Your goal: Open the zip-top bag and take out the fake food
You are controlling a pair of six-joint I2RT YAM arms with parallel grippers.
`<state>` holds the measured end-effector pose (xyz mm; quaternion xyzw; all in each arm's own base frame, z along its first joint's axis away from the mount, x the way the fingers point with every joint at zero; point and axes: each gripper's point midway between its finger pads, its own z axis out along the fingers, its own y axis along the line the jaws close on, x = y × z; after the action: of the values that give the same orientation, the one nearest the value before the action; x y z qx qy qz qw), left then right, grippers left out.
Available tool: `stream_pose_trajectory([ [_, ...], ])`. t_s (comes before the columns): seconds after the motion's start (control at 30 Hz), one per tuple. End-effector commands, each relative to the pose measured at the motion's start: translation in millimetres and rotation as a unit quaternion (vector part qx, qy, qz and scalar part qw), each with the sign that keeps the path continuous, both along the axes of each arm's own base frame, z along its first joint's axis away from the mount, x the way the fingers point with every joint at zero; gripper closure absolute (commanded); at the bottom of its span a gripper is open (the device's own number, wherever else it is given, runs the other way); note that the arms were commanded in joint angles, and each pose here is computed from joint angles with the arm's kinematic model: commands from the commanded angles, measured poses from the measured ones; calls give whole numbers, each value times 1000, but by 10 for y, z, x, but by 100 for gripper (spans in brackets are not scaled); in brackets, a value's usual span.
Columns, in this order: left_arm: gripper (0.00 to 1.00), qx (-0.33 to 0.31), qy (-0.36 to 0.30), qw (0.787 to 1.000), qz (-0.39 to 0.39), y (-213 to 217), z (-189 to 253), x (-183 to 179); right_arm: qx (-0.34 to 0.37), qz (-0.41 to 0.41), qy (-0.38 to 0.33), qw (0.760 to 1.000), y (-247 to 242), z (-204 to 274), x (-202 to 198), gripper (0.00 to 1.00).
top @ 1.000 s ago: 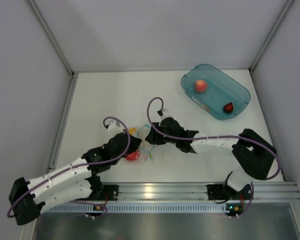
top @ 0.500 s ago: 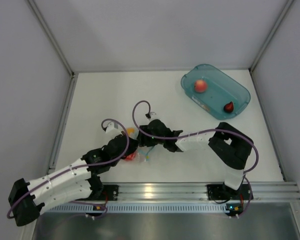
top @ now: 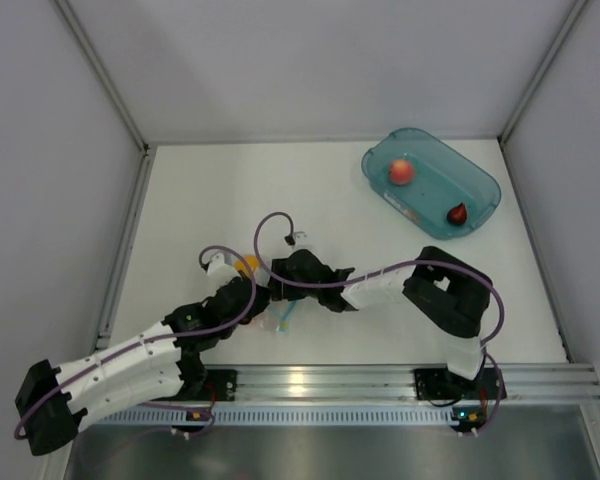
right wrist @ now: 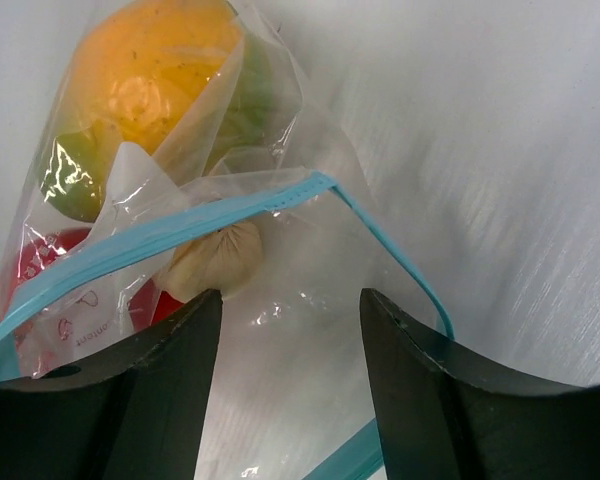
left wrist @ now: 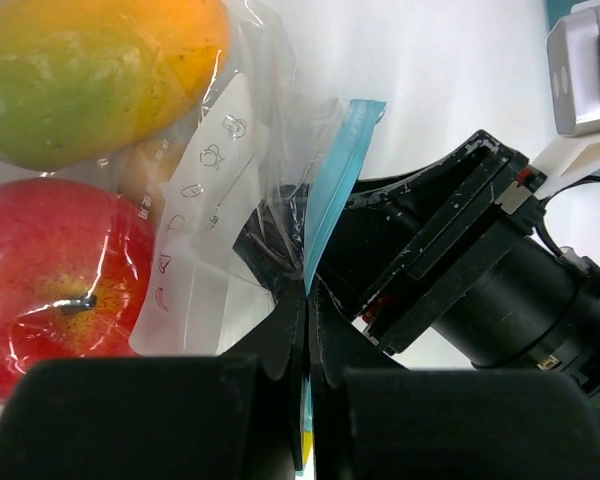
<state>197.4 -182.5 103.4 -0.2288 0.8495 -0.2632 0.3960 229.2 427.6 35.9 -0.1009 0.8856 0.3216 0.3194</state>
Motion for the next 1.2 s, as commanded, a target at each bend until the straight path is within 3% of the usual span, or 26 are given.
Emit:
stream_pose_trajectory([
  [0.0,100,-43,-27,999,9,-71,206,72,21,-7,-17,1000,75,128,-50,41],
  [0.13,100,-47,-30,998,-5,-140,304,77,134,55,-24,989,353,454,-224,48],
  [0.27,100,-62,-33,997,-14,-217,431,87,195,46,-36,979,378,694,-236,51],
  [0.4,100,-84,-42,995,-23,-320,609,112,212,24,-42,976,359,832,-169,51],
  [0.77,100,-157,-39,984,-70,-694,753,84,102,-22,-31,994,316,348,22,32],
  [1.0,100,-174,-35,982,-71,-713,724,64,72,-86,-30,993,127,166,147,34],
  [1.17,100,-171,-38,981,-82,-750,762,56,79,-115,-60,988,-146,384,163,35],
])
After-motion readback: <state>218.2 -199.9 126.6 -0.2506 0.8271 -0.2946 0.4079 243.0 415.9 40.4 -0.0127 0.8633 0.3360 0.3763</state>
